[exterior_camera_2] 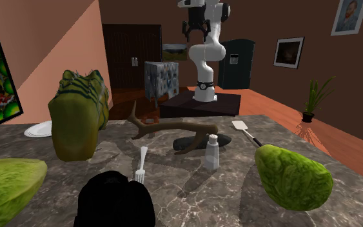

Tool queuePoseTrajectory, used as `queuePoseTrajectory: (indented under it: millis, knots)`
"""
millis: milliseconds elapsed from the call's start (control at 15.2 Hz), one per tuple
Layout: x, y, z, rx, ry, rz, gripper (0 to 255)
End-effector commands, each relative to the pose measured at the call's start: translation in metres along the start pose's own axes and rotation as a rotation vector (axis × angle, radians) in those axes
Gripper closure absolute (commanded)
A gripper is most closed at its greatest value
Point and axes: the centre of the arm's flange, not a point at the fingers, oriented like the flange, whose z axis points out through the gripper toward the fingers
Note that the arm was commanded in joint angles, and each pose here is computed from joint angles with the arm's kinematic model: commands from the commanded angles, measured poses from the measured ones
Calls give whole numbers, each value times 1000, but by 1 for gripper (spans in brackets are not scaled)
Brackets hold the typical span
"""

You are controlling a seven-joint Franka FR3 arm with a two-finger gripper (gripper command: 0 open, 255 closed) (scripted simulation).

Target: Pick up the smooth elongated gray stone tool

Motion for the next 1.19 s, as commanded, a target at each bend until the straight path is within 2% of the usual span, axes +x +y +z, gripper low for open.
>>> queuePoseTrajectory:
  millis: [0, 1122]
  knots:
    - [0, 0, 0, 0, 0, 0, 0]
    - [120, -112, 134, 79, 63, 366, 0]
